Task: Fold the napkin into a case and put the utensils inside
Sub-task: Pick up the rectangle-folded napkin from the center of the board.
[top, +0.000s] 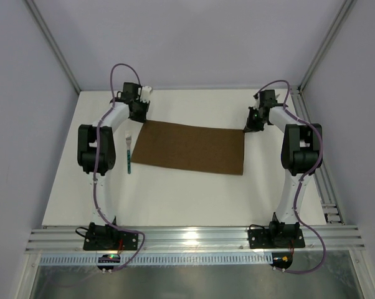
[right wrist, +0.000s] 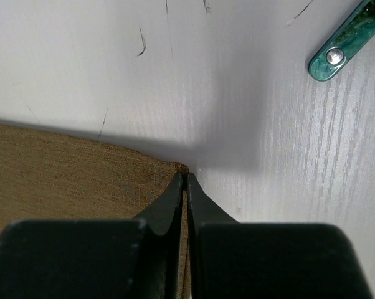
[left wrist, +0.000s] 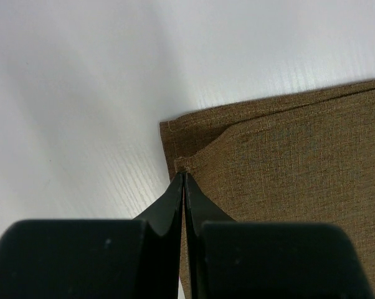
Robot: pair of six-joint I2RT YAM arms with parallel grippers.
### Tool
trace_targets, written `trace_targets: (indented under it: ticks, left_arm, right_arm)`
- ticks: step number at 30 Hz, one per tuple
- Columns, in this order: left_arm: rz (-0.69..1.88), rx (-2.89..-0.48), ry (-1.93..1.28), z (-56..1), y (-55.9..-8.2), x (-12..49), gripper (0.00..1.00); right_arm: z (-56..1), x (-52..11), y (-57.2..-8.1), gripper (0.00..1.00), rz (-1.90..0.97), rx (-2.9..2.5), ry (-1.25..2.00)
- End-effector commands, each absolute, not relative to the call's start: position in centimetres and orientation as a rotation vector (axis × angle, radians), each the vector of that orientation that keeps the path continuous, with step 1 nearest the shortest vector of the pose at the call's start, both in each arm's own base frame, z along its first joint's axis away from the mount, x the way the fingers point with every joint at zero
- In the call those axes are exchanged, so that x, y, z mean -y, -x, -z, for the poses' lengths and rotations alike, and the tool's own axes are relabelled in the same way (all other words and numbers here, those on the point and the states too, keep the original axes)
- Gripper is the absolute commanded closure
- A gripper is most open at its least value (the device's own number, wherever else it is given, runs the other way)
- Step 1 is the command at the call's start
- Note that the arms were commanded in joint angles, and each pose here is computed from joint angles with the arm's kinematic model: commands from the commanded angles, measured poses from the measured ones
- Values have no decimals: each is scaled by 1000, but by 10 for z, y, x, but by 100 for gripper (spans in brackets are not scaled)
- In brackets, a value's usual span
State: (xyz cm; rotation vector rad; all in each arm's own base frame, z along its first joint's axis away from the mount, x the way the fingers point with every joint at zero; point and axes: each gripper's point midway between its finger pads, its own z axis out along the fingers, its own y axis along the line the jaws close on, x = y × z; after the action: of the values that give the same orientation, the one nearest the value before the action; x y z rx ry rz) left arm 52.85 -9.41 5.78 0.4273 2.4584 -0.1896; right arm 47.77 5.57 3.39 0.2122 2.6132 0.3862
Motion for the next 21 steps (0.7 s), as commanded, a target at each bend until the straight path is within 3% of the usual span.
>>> trace_targets:
  ticks: [1,9,21]
  left_arm:
    - [176,-2390,-398,-71,-549,98,100]
    - [136,-2357,-376,-78,-552,93,100]
    - [171,-2252,-375,-133,-559,101,100]
  right_arm:
    - [-48,-54,-493,96,-367,-2563,-219]
    - [-53,-52,-492,96,-361,-2542,-207]
    - [-75,-47,-490,96,-324,-2459,-225]
